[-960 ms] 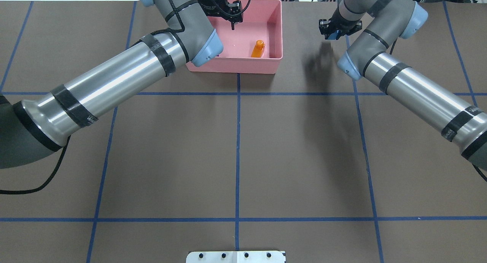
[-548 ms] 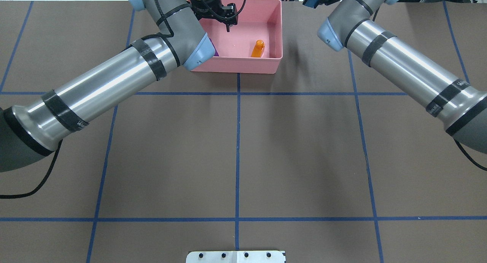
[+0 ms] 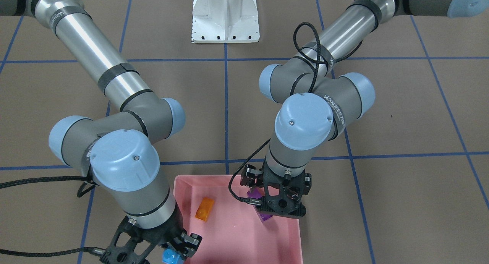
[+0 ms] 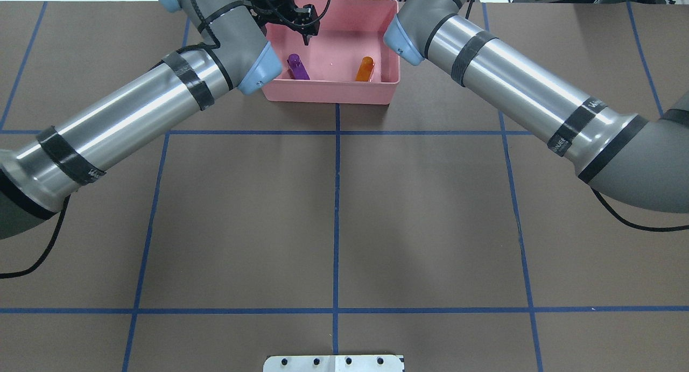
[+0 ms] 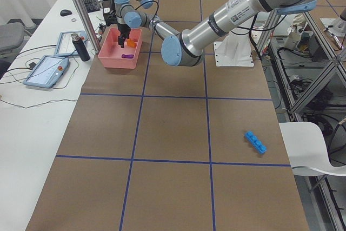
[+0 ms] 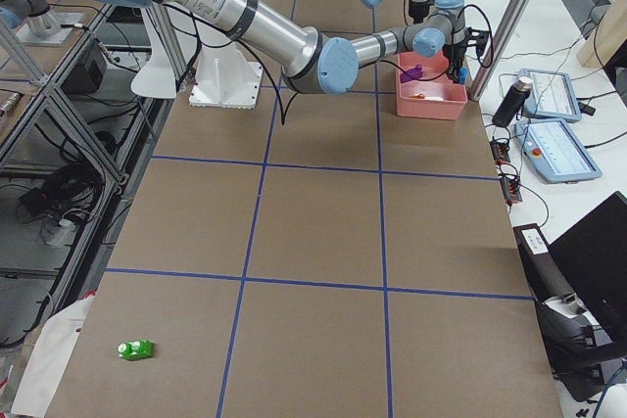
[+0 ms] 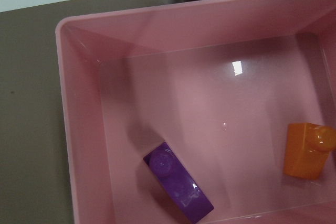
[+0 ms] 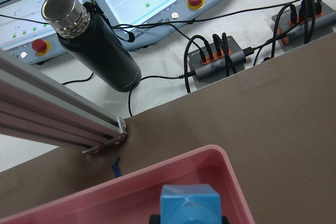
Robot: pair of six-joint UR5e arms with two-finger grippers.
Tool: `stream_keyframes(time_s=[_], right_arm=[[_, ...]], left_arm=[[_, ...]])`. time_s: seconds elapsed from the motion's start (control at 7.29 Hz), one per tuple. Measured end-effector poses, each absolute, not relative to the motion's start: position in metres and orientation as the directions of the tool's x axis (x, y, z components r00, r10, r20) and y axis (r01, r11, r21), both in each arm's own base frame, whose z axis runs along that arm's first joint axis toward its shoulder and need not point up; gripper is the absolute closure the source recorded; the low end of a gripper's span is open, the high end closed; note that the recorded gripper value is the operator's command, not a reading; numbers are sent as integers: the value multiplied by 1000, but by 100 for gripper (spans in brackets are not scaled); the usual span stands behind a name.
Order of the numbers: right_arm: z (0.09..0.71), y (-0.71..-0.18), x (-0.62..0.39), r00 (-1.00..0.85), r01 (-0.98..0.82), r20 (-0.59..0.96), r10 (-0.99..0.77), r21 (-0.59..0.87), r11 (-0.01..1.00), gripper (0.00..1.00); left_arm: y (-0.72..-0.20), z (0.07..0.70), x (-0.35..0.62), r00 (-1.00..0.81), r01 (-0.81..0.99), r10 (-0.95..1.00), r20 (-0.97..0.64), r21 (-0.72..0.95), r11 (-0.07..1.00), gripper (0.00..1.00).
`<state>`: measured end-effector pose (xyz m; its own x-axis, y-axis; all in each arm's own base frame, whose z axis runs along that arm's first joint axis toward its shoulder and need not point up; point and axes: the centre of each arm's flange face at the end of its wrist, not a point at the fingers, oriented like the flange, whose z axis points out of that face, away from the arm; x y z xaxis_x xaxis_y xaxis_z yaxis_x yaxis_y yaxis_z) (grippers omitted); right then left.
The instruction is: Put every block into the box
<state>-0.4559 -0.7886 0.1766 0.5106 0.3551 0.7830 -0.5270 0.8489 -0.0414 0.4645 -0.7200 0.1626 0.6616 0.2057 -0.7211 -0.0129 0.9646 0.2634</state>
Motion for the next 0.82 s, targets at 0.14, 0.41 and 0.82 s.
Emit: stream_keyframes(time_s=[0.14, 0.41, 0.82], right_arm=[[176, -787, -460, 523, -522, 772, 362, -45, 852, 1], [172, -788, -447, 563, -464, 747, 352, -66, 883, 1], [155, -781, -387, 626, -363, 715, 311, -86, 928, 1]], left_arm=[[-719, 177, 450, 647, -26, 212, -732, 256, 966, 0], [-693, 224, 409, 615, -32, 217, -758, 250, 968, 0], [-571, 356, 318, 618, -68, 243, -748, 257, 964, 0]])
